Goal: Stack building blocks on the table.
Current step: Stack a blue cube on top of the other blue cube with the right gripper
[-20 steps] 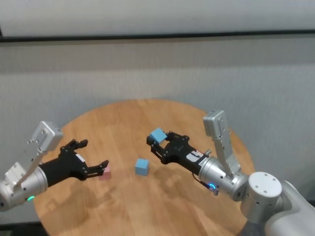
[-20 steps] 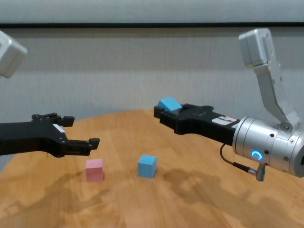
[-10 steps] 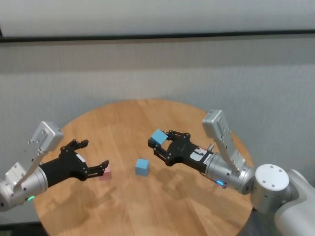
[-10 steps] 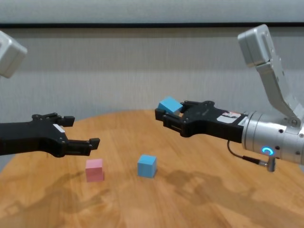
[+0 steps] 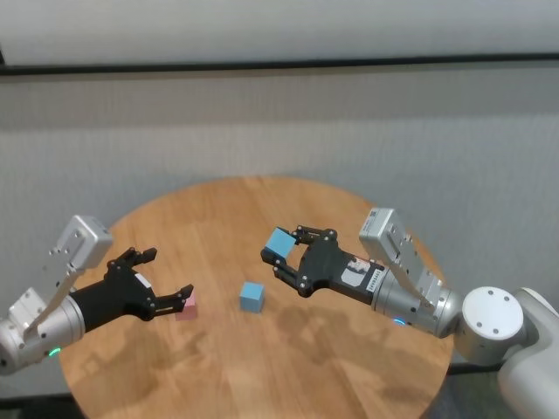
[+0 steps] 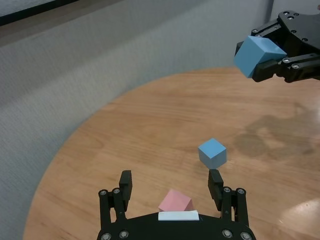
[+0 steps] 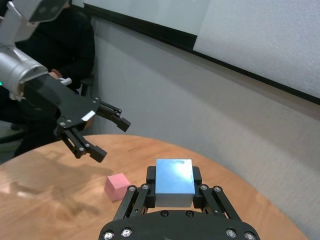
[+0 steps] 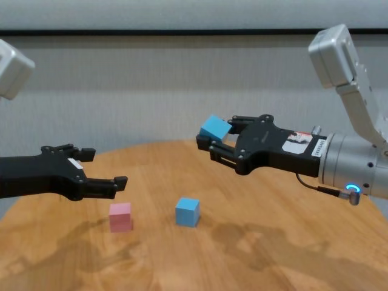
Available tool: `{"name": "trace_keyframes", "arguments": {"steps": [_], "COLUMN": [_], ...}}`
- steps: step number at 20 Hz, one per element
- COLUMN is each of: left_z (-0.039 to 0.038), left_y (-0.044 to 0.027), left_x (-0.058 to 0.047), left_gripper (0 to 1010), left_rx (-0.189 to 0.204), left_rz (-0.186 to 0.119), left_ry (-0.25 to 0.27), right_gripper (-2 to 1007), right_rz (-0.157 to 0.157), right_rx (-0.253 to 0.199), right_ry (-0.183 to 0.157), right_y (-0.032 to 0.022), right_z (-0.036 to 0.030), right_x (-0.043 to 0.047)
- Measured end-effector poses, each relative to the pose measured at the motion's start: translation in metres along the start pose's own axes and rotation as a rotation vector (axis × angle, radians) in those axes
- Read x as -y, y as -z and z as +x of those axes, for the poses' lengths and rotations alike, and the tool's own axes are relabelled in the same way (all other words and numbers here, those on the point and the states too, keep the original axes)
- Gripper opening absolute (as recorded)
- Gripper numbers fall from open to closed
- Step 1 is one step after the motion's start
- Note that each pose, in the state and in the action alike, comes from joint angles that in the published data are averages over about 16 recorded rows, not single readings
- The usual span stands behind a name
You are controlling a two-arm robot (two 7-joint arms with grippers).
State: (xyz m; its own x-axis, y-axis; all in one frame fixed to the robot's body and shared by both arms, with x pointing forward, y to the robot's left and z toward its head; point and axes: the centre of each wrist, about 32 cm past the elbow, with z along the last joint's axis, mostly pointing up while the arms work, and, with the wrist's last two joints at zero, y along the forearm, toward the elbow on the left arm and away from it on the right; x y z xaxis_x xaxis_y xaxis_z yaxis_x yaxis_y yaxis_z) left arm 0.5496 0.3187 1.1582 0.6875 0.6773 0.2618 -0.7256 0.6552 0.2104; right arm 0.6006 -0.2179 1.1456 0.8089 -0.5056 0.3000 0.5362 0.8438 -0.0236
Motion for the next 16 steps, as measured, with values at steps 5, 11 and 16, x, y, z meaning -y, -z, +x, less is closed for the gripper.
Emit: {"name": "trace_keyframes", "arguments": {"steps": [5,11,16], "left_z": [0.0,0.0,0.0], "left_y": [0.0,0.0,0.0], "left_x": [0.0,0.0,0.0], "left_gripper": [1000,1000,1000], "left_rx": [0.0,0.0,0.0], "left_rz": [0.0,0.0,0.0], "left_ry": [0.0,0.0,0.0], "right_gripper": [369,369,370], "right_rz": [0.021,0.002,-0.046], "right_rx": [0.009,-0.04,-0.092], "right_ry": [-0.007,0.015,0.024], "right_y": [-0.0012,-0.0048,-0.0062], "right_z": [0.0044,0.009,0.0111], "right_x": [0.0031,0.0062,0.0055]}}
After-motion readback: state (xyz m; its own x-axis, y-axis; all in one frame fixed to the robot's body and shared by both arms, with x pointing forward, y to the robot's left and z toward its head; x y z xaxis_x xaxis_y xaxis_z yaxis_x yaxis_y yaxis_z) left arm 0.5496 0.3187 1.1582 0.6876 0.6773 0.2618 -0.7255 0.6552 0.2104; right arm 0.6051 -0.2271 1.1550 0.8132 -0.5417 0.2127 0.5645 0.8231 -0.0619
